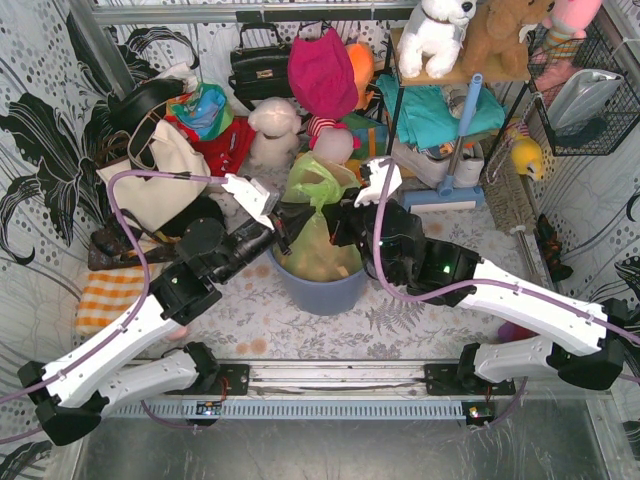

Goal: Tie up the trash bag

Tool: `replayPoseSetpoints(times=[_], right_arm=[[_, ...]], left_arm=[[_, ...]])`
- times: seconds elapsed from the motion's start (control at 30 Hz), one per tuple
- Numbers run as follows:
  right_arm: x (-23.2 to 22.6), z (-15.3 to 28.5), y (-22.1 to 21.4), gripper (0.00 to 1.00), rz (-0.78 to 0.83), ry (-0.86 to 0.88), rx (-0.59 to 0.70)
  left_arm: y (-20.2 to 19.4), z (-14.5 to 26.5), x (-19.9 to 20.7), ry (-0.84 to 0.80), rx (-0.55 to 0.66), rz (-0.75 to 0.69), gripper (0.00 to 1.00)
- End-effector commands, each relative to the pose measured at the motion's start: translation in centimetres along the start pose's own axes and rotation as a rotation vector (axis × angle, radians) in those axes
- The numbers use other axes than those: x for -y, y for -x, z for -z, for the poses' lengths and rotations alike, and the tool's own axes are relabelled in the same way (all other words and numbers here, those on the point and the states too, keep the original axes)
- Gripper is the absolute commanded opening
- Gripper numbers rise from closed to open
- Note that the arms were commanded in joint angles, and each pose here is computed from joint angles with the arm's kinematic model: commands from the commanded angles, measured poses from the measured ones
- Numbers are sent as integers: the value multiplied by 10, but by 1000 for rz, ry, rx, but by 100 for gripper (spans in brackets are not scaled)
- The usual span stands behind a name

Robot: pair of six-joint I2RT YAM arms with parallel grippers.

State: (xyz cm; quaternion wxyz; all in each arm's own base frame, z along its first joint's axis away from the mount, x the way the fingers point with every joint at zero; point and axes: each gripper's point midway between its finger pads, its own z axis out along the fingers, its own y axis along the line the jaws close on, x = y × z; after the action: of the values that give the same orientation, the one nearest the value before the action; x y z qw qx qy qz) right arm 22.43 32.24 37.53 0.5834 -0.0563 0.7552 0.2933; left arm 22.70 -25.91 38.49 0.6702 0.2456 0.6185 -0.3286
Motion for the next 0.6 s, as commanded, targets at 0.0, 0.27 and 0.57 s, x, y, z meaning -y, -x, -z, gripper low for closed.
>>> replayPoseSetpoints(times=[0.0, 0.27, 0.57], right_arm=[[-4, -7, -4, 0, -1, 8, 35], [-9, -24, 2, 0, -45, 46, 208], [-15, -21, 28, 0, -130, 133, 472]], left_arm=[[23, 7, 9, -52, 78, 2, 3], [20, 11, 19, -100, 29, 19, 1], [5, 20, 28, -144, -38, 64, 2]])
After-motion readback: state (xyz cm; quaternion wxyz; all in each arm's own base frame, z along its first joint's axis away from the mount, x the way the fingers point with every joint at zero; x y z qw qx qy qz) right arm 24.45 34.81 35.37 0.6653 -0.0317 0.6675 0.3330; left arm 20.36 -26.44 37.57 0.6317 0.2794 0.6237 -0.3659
